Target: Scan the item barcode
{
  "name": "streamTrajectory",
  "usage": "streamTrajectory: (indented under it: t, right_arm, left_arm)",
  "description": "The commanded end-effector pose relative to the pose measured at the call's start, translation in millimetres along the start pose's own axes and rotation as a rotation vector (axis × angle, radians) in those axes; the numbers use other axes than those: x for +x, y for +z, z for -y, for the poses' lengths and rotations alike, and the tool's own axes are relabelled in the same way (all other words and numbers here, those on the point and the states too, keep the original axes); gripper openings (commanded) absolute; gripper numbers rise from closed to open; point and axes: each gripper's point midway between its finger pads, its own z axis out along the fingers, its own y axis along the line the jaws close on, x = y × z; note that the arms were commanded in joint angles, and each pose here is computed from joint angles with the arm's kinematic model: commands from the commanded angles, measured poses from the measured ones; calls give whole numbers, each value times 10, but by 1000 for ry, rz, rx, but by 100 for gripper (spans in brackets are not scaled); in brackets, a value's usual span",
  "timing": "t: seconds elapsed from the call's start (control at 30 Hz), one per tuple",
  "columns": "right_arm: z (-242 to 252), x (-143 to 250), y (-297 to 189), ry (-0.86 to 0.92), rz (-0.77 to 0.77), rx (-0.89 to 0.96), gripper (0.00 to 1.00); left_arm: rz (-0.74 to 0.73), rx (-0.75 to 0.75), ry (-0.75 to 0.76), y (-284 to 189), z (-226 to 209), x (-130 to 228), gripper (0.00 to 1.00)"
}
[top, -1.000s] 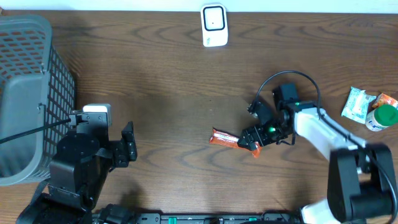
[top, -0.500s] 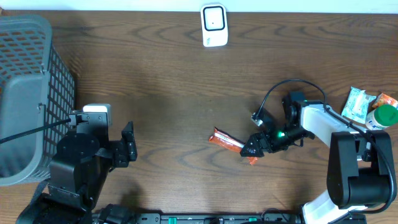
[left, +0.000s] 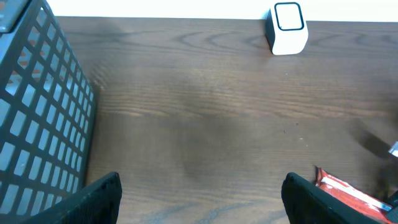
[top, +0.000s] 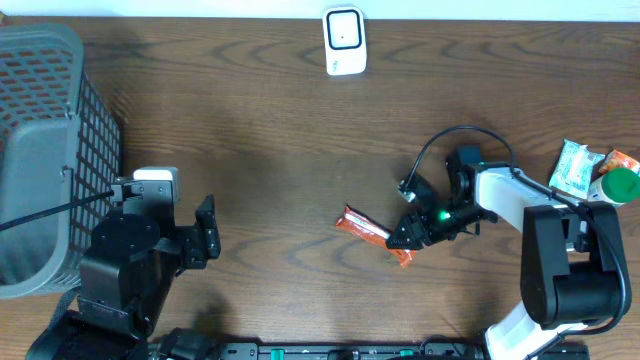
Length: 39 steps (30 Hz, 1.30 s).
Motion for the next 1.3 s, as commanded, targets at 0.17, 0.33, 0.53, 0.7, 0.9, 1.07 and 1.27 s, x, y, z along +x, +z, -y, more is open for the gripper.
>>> streamTrajectory:
  t: [0.17,0.33,0.53,0.7,0.9,1.07,1.27]
  right_arm:
    - [125,182,116,30,-75,48,75]
    - [113,206,194,67,-88,65,64]
    - [169,235,318,124,-128,179,38]
    - [104,236,385,177,-137,189,1]
    - [4,110,385,201,-94,140,1]
    - [-421,-92,120,103,-36,33,1]
    - [-1254,-283,-455,-105,157,-140,1]
  left_arm:
    - [17,-6,-1,-38,-14,-49,83]
    - [17,-6,-1,-39,-14,-49,83]
    - [17,-6,-1,-39,-14,-49,83]
    - [17,-5,-1,-38,-13,-49,83]
    - [17,-6,-1,-39,-14,-49,83]
    - [17,-6,-1,-39,-14,-49,83]
    - [16,-6,-1,-39,-14,-48,83]
